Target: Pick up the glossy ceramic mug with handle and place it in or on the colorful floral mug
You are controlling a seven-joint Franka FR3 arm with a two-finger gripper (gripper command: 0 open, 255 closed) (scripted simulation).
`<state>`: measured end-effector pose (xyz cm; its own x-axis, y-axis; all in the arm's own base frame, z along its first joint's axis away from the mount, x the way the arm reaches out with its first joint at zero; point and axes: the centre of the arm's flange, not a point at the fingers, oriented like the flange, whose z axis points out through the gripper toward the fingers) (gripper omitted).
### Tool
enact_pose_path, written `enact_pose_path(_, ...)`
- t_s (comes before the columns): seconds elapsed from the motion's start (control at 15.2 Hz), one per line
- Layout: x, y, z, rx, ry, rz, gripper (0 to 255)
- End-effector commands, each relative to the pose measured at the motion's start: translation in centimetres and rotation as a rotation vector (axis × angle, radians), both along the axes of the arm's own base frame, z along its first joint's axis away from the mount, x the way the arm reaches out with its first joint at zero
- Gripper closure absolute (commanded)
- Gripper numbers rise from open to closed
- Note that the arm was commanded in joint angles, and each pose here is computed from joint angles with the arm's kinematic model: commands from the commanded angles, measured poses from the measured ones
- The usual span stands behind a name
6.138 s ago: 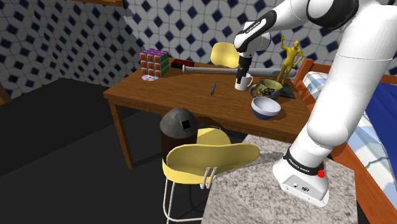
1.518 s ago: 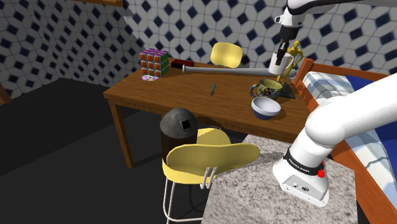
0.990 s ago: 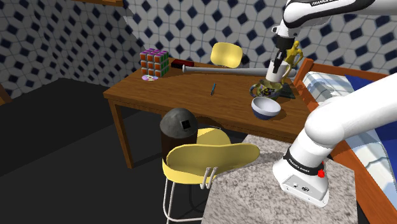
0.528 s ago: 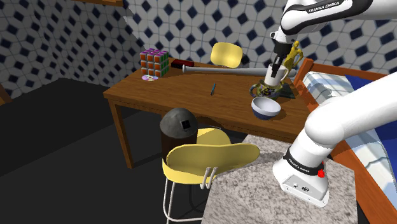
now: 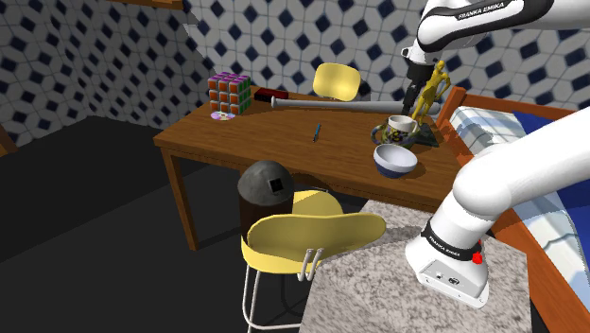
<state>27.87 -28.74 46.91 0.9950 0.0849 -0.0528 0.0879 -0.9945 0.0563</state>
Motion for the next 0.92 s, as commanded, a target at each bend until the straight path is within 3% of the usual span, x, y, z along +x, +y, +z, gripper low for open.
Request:
enact_pose_path(0.0, 0.0, 0.0, 0.0, 0.0, 0.0, 0.0, 0)
enact_pose_path(0.07, 0.0, 0.0, 0.0, 0.0, 0.0, 0.0, 0)
enact_pose_path(0.33, 0.2, 0.3, 5.0, 0.0, 0.0, 0.0, 0)
enact_pose_path(0.86, 0.2, 0.3, 5.0, 0.0, 0.0, 0.0, 0)
